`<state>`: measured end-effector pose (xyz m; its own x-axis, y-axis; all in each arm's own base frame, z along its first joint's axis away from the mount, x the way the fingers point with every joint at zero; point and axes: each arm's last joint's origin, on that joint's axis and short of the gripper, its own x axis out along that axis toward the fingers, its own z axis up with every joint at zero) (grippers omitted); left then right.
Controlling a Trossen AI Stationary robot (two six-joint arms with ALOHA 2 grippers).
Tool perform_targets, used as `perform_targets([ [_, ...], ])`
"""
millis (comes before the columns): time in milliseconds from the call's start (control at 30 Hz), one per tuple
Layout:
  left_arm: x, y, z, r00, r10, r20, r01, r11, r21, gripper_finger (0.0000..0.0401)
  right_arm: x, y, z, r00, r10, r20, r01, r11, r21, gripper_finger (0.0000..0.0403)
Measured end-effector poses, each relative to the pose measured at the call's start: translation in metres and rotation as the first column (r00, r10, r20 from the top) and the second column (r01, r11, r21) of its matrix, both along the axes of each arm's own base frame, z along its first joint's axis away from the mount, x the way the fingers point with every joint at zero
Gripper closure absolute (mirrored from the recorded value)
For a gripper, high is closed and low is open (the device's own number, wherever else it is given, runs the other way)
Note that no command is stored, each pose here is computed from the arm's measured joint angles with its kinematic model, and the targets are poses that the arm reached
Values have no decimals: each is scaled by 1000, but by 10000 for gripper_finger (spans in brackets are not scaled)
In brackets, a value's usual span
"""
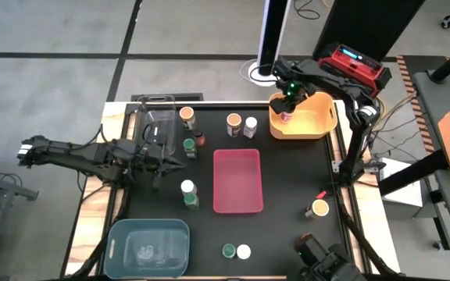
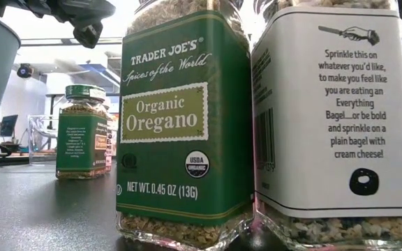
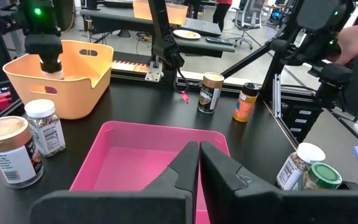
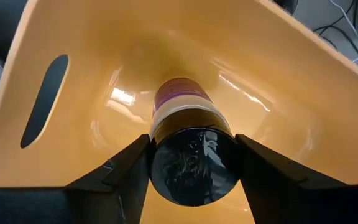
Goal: Sort spices by type
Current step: Put the violet seasoning bottle into the yellow bin, then put the top right gold seasoning bottle into the red bin
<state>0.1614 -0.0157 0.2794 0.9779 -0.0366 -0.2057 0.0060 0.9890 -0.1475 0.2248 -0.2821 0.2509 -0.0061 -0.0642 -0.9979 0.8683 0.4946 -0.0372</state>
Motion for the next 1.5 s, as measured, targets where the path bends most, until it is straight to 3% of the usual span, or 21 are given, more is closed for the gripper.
perform_targets([
  [567,0,0,0,1000,0,0,0,1000,0,401,0,0,2,1000,-6,13,6,1000,-16,127],
  [1133,0,0,0,1000,0,0,0,1000,0,401,0,0,5,999,-36,31,37,999,-33,129],
  [1300,0,0,0,1000,0,0,0,1000,0,401,-5,6,33,998,-29,51,32,998,-60,119],
  [1500,1,0,3,1000,3,31,-3,1000,-12,401,-10,35,80,987,25,159,7,981,-195,124],
])
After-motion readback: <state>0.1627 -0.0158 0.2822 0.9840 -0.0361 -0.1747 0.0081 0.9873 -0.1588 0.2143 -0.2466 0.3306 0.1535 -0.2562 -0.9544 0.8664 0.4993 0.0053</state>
